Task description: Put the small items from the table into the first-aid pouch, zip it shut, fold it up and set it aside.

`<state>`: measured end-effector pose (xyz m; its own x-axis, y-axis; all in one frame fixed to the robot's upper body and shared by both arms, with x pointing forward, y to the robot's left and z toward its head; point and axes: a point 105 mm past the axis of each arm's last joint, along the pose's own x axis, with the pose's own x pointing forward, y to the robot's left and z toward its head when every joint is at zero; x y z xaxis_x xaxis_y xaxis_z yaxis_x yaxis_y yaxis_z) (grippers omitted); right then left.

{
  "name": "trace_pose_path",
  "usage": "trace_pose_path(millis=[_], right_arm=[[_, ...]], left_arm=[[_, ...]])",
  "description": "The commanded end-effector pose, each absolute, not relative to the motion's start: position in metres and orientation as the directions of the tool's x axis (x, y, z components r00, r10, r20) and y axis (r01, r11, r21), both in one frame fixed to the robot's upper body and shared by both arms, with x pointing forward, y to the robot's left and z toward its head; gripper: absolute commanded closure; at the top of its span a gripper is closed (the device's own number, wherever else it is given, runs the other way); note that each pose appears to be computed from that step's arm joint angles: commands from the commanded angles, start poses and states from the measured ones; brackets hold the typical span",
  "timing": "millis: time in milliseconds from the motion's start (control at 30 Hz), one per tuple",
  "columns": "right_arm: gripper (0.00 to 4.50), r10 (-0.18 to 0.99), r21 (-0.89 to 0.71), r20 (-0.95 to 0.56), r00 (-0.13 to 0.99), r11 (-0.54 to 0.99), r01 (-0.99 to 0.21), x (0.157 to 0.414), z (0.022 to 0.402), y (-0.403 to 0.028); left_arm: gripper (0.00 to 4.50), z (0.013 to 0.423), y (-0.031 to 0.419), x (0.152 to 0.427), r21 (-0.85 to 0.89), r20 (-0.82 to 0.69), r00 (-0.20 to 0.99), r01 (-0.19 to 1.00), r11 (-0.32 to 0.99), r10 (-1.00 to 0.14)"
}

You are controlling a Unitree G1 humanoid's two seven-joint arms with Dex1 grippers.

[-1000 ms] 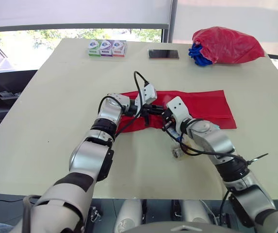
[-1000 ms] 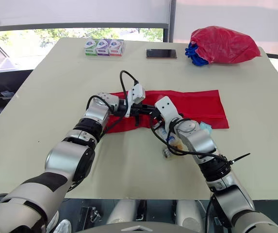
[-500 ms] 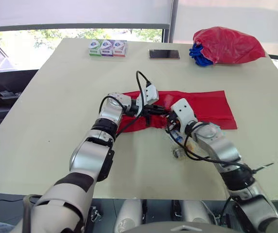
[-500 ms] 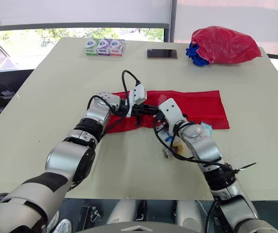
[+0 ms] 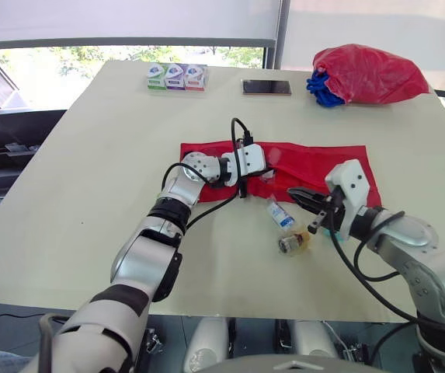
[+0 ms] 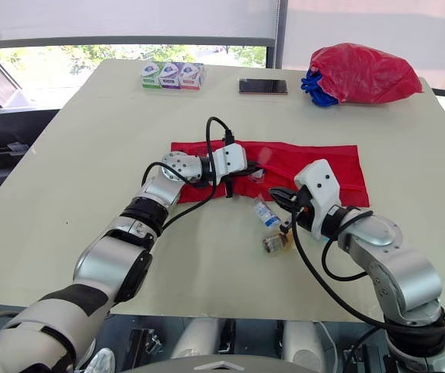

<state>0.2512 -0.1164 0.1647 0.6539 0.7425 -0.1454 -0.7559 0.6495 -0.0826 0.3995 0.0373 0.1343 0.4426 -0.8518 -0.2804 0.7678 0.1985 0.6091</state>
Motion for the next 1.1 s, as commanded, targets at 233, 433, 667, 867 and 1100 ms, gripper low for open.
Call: trace_pose_path(millis=[233,433,667,867,1100], right_arm=[[1.13,0.737,-0.170,-0.104,0.668,0.649,-0.742,0.203,0.198,-0.207],[0.06,0.730,-0.182,-0.147,0.667,0.643,-0.744,0.192,0.201,-0.218],[0.06,0.755,-0.172,-0.132,0.643,0.621,-0.765,0.197,0.199,-0.197],[0.06,0.770,-0.180,-0.175,0.613,0.587,-0.789,0.212,0.184,-0.175],[0.06,0.751,-0.227,-0.267,0.604,0.560,-0.797,0.241,0.162,-0.148]], left_arm=[[4.50,0.149,0.036,0.399,0.595,-0.217,0.459,0.762,0.256,-0.862],[4.50,0.147,0.038,0.399,0.594,-0.221,0.463,0.762,0.258,-0.859],[4.50,0.145,0.038,0.400,0.587,-0.229,0.457,0.769,0.253,-0.859],[4.50,0.143,0.039,0.400,0.587,-0.243,0.453,0.773,0.242,-0.858],[4.50,0.141,0.038,0.399,0.588,-0.252,0.443,0.776,0.228,-0.860]])
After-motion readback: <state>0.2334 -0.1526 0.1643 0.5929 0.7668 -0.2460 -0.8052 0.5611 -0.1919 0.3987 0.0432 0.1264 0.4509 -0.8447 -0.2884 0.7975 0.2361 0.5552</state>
